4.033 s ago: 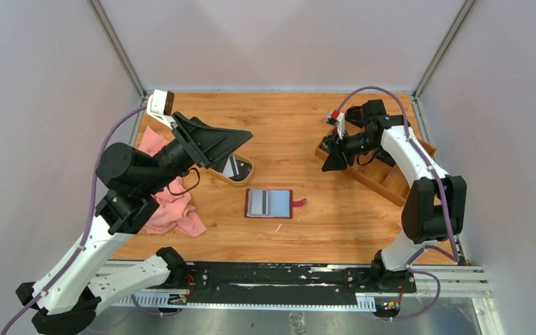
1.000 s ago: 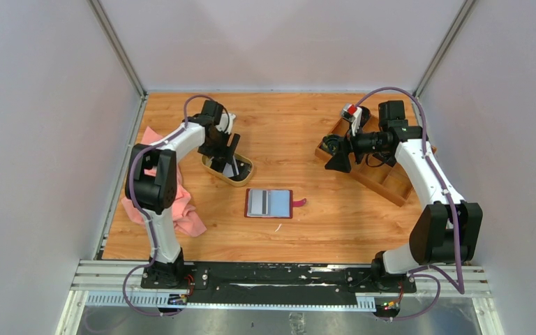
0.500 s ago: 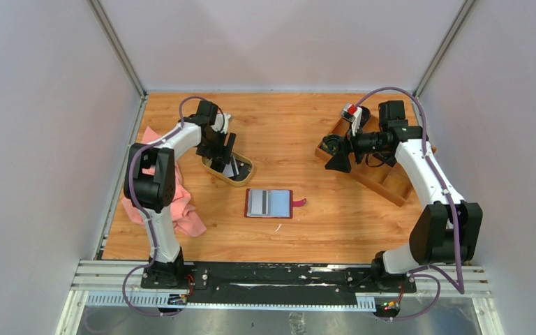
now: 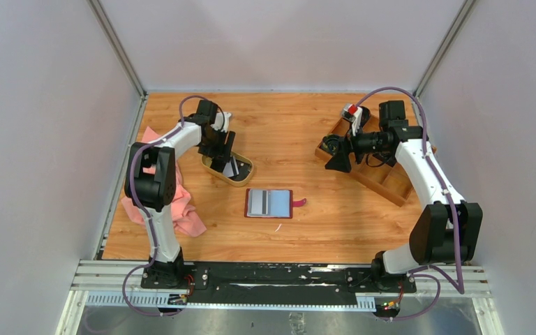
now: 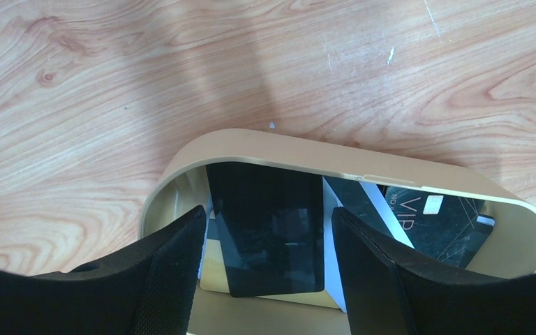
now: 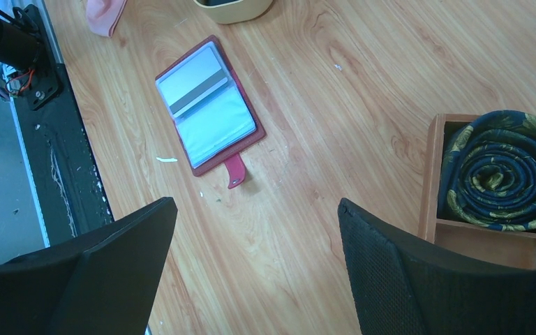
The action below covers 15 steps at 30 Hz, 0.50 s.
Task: Put the credit cards into the card holder
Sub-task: Move the storage box to the center of the board.
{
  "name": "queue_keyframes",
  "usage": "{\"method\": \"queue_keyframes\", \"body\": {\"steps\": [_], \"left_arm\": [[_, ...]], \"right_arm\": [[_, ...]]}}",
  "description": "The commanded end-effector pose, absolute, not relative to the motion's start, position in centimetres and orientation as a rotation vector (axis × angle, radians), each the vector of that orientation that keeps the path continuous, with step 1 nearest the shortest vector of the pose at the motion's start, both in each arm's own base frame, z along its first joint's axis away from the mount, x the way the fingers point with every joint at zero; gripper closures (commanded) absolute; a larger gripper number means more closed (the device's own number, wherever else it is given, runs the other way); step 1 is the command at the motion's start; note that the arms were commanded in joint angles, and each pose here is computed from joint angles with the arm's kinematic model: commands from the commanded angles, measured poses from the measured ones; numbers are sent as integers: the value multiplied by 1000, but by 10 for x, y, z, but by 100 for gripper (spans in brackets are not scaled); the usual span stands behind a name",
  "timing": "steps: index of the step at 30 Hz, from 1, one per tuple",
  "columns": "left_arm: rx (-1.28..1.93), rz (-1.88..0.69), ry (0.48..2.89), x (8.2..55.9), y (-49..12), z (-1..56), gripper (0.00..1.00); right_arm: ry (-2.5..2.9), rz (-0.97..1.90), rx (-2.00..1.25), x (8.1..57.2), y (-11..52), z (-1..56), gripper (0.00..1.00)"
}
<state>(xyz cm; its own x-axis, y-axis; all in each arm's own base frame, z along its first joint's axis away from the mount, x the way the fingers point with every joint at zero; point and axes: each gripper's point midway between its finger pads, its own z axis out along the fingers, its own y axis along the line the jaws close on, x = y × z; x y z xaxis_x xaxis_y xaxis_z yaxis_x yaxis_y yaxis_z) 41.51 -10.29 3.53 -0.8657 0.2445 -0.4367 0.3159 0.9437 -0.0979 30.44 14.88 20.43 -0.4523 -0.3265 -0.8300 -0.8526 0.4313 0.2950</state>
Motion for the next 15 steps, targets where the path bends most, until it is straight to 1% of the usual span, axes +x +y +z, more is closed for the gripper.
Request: {"method": "queue_keyframes", "body": {"steps": [1, 7, 11, 15], "left_arm": [[410, -265, 2793, 391, -102, 4, 34], [411, -309, 2771, 393, -108, 10, 39], [403, -350, 2742, 395, -114, 16, 48], [399, -357, 2723, 397, -115, 21, 52]], "right_arm": [[1980, 982, -977, 303, 145, 202, 11], [1978, 986, -974, 303, 145, 202, 11], [1976, 987, -972, 303, 145, 203, 11], [1975, 986, -970, 303, 144, 203, 11]]}}
